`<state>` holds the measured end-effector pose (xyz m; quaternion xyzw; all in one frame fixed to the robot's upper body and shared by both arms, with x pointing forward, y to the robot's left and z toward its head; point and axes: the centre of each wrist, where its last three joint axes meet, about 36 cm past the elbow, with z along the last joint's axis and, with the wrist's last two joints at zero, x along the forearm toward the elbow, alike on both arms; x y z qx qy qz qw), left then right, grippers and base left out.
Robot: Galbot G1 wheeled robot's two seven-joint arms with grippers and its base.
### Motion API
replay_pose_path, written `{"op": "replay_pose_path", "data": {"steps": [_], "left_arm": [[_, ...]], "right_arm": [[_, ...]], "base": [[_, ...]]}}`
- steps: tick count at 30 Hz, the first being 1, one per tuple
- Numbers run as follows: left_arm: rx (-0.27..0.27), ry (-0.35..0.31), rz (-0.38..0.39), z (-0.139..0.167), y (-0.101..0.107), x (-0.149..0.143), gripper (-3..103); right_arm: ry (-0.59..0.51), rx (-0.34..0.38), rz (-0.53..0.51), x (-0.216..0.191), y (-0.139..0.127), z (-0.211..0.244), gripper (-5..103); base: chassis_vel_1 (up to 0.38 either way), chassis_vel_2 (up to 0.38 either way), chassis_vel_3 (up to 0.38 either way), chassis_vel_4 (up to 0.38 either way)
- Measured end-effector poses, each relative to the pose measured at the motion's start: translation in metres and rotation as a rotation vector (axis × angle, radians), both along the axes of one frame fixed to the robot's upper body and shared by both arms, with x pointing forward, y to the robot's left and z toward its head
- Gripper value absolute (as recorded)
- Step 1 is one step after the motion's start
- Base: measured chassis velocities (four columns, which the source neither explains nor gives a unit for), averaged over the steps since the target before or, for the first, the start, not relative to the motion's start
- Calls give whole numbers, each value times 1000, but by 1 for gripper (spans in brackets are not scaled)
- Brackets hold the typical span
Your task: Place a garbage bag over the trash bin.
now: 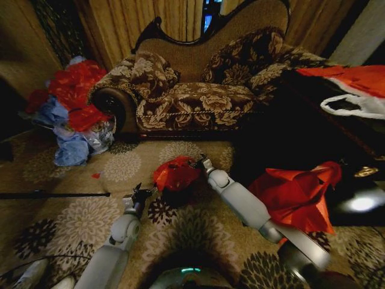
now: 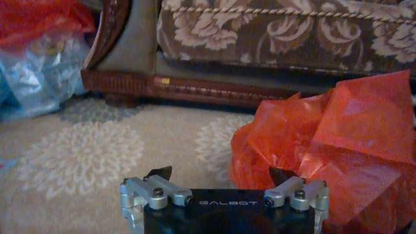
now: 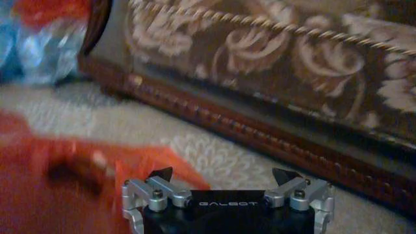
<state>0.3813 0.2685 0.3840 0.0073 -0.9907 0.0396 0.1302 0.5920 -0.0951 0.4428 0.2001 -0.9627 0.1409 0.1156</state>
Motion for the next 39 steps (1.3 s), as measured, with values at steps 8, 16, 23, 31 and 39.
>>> {"op": "replay_pose_path", "data": {"steps": [8, 16, 23, 31, 39], "left_arm": [[45, -19, -34, -12, -4, 0, 83], [49, -32, -50, -12, -6, -1, 56], [44, -42, -58, -12, -6, 1, 28], [36, -49, -65, -12, -9, 4, 1], [35, -44, -66, -14, -11, 0, 0]], "right_arm": [[171, 215, -15, -45, 47, 63, 100], [349, 158, 18, -77, 74, 19, 87], [406, 123, 25, -97, 60, 17, 65], [444, 67, 43, -125, 41, 0, 27], [449, 75, 23, -136, 32, -13, 2]], "base": [[0, 0, 0, 0], [0, 0, 0, 0], [0, 0, 0, 0], [0, 0, 0, 0], [0, 0, 0, 0]]}}
